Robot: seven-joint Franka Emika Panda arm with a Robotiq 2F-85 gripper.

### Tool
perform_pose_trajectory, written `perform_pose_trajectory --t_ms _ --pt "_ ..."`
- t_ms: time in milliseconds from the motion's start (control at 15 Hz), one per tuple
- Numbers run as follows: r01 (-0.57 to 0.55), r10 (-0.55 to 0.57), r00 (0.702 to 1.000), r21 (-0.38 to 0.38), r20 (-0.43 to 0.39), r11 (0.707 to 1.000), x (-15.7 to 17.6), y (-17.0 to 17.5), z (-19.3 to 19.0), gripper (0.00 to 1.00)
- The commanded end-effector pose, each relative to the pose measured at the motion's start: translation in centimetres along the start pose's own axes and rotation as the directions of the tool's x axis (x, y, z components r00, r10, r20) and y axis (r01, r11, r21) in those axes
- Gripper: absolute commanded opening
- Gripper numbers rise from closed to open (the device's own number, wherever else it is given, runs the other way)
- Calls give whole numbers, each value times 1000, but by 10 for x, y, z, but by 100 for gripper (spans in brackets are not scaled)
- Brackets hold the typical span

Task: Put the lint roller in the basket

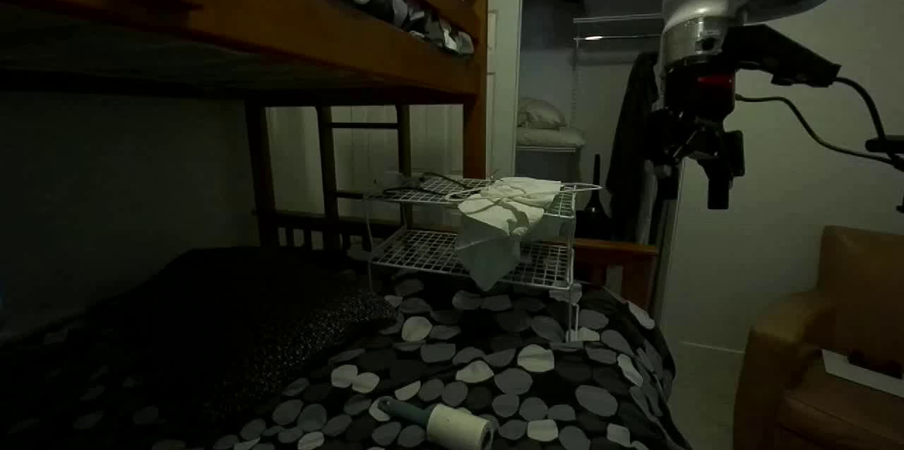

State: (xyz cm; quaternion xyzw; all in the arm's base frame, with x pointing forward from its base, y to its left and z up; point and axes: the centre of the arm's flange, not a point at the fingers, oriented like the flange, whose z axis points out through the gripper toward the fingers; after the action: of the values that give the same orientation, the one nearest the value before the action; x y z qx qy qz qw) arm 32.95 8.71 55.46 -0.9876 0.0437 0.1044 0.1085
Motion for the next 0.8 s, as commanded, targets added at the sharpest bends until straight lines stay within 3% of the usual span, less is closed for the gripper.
perform_pose_trajectory --t_ms 0,133,267,400,733 --pt "0 0 1000 0 0 1000 0 0 0 100" --pt "0 0 1000 0 0 1000 0 0 0 100" --pt "30 -31 999 -43 -25 999 35 -17 26 100" --pt "123 -137 987 -149 -82 981 73 -40 59 100" --pt "353 -379 925 -300 -33 886 136 -97 157 100"
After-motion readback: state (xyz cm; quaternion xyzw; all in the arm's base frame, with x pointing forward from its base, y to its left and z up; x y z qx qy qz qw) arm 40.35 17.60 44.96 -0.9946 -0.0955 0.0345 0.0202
